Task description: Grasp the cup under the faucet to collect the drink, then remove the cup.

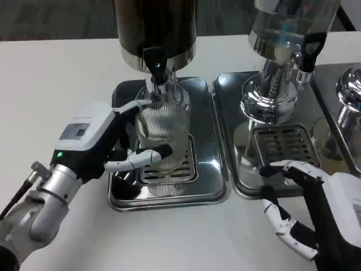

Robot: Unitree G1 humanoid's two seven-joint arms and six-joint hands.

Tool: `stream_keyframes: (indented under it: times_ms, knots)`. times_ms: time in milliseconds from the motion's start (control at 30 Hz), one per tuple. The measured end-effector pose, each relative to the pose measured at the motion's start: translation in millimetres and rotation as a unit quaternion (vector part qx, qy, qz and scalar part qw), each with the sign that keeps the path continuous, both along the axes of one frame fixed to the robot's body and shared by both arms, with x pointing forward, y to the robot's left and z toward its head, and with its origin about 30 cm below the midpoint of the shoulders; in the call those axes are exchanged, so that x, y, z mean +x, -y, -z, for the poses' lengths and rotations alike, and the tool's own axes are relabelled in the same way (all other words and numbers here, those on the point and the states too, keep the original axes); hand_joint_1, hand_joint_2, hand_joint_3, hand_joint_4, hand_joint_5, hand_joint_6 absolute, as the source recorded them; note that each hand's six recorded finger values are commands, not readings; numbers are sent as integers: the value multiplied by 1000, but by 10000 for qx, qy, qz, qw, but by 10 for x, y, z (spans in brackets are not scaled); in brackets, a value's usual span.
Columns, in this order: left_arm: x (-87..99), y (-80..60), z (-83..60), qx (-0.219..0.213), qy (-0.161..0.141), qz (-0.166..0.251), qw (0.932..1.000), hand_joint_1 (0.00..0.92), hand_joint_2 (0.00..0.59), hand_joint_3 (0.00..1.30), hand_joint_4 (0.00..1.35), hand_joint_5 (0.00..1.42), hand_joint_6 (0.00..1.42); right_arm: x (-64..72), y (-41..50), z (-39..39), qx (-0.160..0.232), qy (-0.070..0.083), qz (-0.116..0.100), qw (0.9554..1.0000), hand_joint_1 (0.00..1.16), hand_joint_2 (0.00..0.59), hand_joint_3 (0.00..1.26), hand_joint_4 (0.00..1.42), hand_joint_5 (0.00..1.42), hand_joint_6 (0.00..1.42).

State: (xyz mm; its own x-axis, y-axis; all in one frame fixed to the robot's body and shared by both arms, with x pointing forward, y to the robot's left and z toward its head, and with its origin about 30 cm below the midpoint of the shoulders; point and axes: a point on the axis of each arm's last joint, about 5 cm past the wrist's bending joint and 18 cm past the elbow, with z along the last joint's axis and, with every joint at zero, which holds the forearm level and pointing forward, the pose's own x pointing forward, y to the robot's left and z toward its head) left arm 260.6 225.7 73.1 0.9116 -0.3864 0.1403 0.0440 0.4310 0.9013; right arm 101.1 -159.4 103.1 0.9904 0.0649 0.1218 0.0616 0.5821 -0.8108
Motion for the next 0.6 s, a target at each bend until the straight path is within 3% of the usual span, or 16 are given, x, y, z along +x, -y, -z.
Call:
stream_keyframes:
  times_ms: [167, 467, 533, 600]
  knots:
    - [7, -27, -33, -139, 91, -40, 9999, 79, 89, 160, 511, 787, 961, 2, 1, 8, 0, -19, 0, 10000, 431, 443, 469, 333, 356, 421]
    - [-47, -218, -97, -228, 242, -330, 9989, 27, 54, 153, 460, 733, 902, 45, 15, 30, 33, -68, -45, 10000, 431, 443, 469, 333, 356, 421]
    - [-97, -292, -102, -285, 230, -413, 9985, 2, 43, 153, 394, 665, 862, 46, 17, 31, 36, -72, -52, 10000, 431, 443, 469, 333, 356, 421]
    - [-138, -362, -131, -382, 246, -428, 9980, 0, 68, 174, 300, 585, 806, 48, 18, 31, 35, -73, -57, 10000, 431, 443, 469, 333, 356, 421]
